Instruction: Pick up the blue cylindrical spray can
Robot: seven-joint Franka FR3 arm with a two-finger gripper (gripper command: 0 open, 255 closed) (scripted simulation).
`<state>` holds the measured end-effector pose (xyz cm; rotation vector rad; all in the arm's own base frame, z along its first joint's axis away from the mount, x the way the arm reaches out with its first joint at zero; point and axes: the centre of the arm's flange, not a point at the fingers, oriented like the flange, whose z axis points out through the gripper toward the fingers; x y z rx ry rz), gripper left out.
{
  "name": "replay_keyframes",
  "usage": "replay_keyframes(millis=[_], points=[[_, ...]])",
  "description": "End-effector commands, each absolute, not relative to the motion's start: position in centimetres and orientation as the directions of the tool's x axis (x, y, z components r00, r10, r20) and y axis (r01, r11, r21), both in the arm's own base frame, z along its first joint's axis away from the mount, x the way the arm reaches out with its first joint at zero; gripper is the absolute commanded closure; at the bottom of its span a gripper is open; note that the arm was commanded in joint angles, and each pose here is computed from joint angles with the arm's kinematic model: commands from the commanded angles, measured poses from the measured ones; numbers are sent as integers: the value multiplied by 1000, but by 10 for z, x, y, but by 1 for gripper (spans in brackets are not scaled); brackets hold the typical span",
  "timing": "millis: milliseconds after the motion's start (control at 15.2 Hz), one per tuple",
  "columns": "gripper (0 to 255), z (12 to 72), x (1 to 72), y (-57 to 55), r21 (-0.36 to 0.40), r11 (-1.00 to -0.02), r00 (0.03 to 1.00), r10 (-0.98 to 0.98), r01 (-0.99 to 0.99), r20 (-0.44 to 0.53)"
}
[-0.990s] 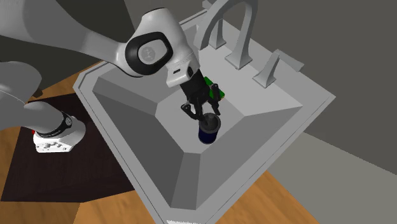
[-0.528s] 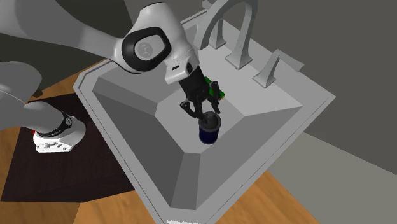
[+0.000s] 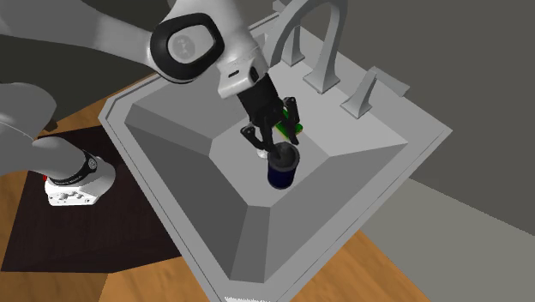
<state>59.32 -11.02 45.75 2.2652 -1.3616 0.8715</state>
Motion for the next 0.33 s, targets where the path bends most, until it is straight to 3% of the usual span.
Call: replay_keyframes(millis=[0, 264], points=[[255, 468, 594, -110, -12, -473, 346, -661, -881, 666], [255, 479, 594, -110, -12, -473, 346, -661, -881, 666]])
